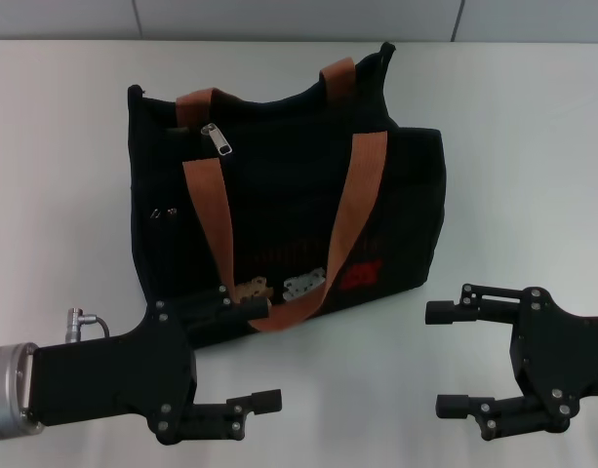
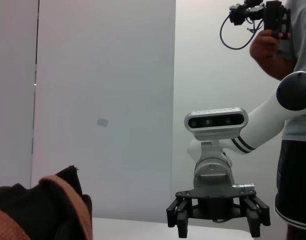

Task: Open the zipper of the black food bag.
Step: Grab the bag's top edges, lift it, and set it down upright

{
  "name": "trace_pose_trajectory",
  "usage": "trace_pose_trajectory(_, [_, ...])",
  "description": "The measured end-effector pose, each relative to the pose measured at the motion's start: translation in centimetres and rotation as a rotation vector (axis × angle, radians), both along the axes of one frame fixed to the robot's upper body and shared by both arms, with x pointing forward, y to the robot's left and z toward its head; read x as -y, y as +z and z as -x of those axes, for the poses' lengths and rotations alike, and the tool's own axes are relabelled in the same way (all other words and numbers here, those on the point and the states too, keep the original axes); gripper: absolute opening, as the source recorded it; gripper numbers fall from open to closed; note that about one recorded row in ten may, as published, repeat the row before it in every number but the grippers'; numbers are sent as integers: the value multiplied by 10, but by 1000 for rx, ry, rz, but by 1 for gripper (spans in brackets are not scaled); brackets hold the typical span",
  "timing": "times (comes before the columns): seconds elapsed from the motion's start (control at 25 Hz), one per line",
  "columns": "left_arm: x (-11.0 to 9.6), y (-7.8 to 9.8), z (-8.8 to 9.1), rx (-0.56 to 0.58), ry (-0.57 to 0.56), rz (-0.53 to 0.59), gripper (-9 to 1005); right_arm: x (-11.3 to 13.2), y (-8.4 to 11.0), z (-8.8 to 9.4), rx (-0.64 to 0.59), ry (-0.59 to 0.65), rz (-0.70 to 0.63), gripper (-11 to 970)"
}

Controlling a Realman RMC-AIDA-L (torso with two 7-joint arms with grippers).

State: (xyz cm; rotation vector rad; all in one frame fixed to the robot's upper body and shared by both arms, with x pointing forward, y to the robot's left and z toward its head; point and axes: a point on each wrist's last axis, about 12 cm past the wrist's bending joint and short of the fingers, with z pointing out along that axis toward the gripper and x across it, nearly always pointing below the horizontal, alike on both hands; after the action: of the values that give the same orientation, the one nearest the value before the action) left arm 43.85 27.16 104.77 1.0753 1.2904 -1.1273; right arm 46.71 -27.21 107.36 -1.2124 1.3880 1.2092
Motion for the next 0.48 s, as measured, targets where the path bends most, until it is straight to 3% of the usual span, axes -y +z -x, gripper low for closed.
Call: trace_pose_trajectory(0.48, [0, 0, 1, -1, 1, 4, 809, 1, -2, 1, -8, -21, -2, 840])
